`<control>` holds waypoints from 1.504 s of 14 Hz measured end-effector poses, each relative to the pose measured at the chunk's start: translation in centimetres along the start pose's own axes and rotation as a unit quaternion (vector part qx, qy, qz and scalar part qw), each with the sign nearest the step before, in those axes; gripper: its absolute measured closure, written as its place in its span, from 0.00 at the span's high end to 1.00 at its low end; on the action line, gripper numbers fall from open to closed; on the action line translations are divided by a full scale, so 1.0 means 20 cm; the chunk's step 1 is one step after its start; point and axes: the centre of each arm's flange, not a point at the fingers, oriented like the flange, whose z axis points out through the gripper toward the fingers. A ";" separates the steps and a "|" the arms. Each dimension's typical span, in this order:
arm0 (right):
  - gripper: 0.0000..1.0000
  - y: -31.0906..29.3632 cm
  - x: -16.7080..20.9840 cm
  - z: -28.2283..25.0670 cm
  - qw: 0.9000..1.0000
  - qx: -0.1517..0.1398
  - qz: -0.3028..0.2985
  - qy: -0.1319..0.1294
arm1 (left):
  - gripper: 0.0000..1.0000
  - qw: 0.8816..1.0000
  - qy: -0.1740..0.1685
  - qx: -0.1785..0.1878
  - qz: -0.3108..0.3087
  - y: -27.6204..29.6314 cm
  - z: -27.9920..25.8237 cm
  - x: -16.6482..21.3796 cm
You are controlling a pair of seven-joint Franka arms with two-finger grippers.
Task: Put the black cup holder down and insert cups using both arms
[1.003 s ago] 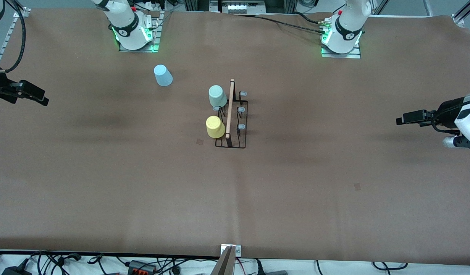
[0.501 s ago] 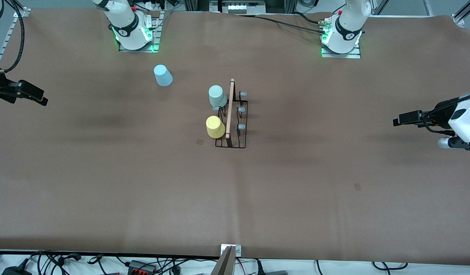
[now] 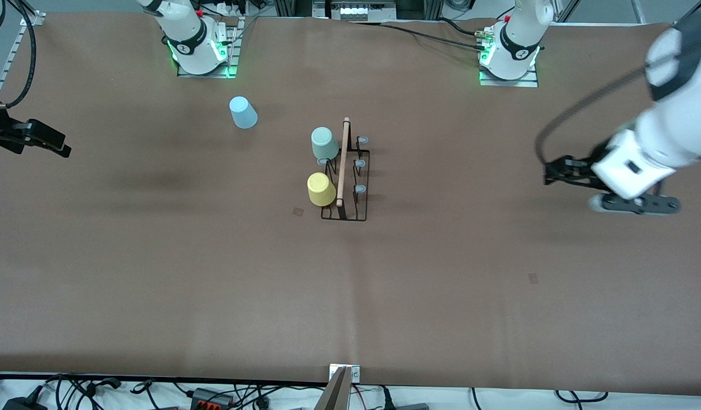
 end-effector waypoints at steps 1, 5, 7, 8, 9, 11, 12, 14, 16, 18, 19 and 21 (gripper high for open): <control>1.00 0.00 0.00 0.00 1.000 0.000 0.000 0.000 | 1.00 1.000 0.000 0.002 0.001 0.04 -0.02 -0.02; 1.00 0.00 0.00 0.00 1.000 0.000 0.000 -0.002 | 1.00 1.000 0.002 0.012 -0.016 -0.06 -0.04 -0.02; 1.00 -0.01 0.00 0.00 1.000 0.000 -0.001 -0.002 | 1.00 0.999 0.002 0.022 -0.035 -0.17 -0.05 -0.07; 1.00 -0.01 -0.01 0.00 1.000 0.000 -0.002 -0.002 | 1.00 0.999 0.011 0.025 -0.040 -0.20 -0.05 -0.11; 1.00 -0.01 -0.01 -0.01 1.000 0.000 -0.002 -0.002 | 1.00 0.999 0.019 0.028 -0.042 -0.20 -0.04 -0.17; 1.00 -0.01 -0.02 -0.02 1.000 0.000 -0.002 -0.002 | 1.00 0.998 0.022 0.033 -0.043 -0.20 -0.02 -0.27; 1.00 -0.01 -0.02 -0.02 1.000 0.000 -0.003 -0.001 | 1.00 0.998 0.021 0.033 -0.045 -0.20 -0.02 -0.30; 1.00 -0.02 -0.03 -0.03 1.000 0.001 -0.004 -0.001 | 1.00 0.998 0.017 0.032 -0.056 -0.20 0.00 -0.31; 1.00 -0.02 -0.03 -0.03 1.000 0.001 -0.004 -0.001 | 1.00 0.998 0.014 0.033 -0.060 -0.21 0.02 -0.32; 1.00 -0.02 -0.03 -0.03 1.000 0.001 -0.004 -0.001 | 1.00 0.998 0.013 0.033 -0.060 -0.21 0.02 -0.32; 1.00 -0.02 -0.03 -0.03 1.000 0.001 -0.004 -0.001 | 1.00 0.998 0.013 0.033 -0.059 -0.20 0.02 -0.32; 1.00 -0.02 -0.03 -0.03 1.000 0.001 -0.004 -0.001 | 1.00 0.998 0.014 0.033 -0.056 -0.18 0.02 -0.32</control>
